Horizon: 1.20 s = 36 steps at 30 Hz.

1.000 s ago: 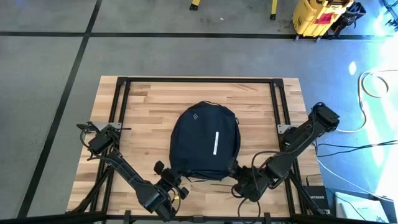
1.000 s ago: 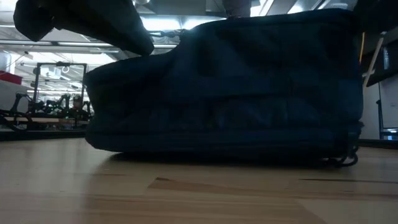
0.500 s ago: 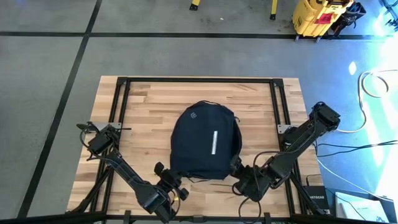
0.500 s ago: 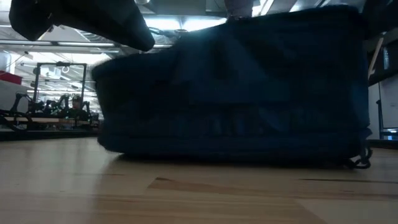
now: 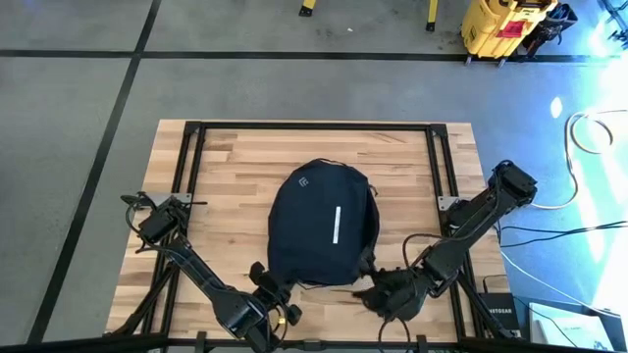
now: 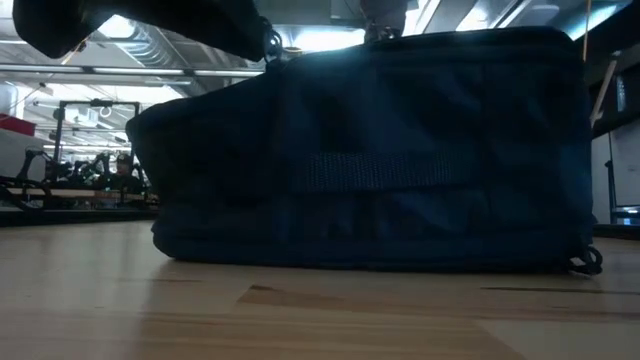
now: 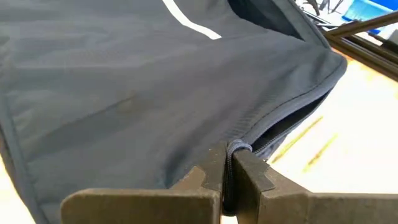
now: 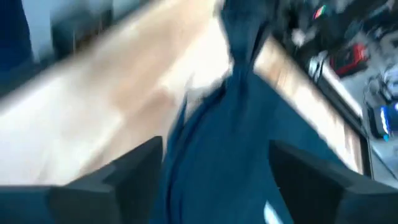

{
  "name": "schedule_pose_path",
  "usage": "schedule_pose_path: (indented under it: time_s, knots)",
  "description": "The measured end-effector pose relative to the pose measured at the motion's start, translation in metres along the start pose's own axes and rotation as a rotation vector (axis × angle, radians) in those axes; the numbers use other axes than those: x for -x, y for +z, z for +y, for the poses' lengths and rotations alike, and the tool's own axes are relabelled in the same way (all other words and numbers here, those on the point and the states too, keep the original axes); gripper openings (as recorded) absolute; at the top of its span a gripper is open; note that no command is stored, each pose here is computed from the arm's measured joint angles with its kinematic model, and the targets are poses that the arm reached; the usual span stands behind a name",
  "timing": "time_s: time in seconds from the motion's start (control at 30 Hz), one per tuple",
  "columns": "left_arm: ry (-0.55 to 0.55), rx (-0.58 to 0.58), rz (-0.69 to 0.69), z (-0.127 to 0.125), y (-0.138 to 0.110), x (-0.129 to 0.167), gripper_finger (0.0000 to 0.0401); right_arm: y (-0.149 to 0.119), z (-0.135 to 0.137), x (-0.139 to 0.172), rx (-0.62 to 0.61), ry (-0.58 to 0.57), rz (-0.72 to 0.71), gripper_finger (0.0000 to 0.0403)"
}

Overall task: Unpack backpack
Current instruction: Open the black backpack

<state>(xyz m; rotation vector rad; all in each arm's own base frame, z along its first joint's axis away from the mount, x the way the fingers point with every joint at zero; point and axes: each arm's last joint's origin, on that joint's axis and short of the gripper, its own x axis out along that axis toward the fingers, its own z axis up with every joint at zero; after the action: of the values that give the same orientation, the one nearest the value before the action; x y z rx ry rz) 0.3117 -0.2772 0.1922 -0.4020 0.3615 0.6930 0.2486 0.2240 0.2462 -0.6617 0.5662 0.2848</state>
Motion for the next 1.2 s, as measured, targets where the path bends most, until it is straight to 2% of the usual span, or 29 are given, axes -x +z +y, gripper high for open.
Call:
schedule_pose_path:
  time_s: [0.07, 0.17, 0.33, 0.43, 0.57, 0.73, 0.87, 1.03, 1.2]
  knots:
    - [-0.010, -0.013, 0.000, -0.002, 0.000, 0.000, 0.0000, 0.004, 0.000, -0.009, -0.002, -0.006, -0.039, 0.0304]
    - [-0.030, -0.068, 0.007, -0.005, -0.001, 0.001, 0.0000, 0.005, 0.000, -0.027, 0.004, -0.023, -0.067, 0.0309]
    - [-0.074, -0.144, 0.062, -0.006, -0.001, 0.016, 0.0000, 0.005, 0.001, -0.052, -0.010, -0.063, -0.113, 0.0280]
    - [-0.115, -0.187, 0.137, -0.005, 0.009, 0.028, 0.0000, 0.003, 0.002, -0.061, -0.027, -0.063, -0.125, 0.0259]
    - [-0.142, -0.272, 0.154, -0.003, 0.021, 0.035, 0.0000, 0.003, 0.008, -0.071, -0.047, -0.067, -0.150, 0.0241]
    - [-0.171, -0.363, 0.182, -0.003, 0.025, 0.037, 0.0000, 0.007, 0.011, -0.091, -0.049, -0.117, -0.110, 0.0233]
    - [-0.202, -0.429, 0.197, -0.005, 0.022, 0.037, 0.0000, 0.013, 0.003, -0.110, -0.075, -0.161, -0.069, 0.0232]
    - [-0.294, -0.521, 0.200, -0.013, 0.022, 0.040, 0.0000, 0.014, -0.001, -0.127, -0.082, -0.152, -0.007, 0.0232]
    - [-0.321, -0.635, 0.184, -0.014, 0.024, 0.041, 0.0000, 0.015, 0.000, -0.131, -0.091, -0.152, 0.016, 0.0232]
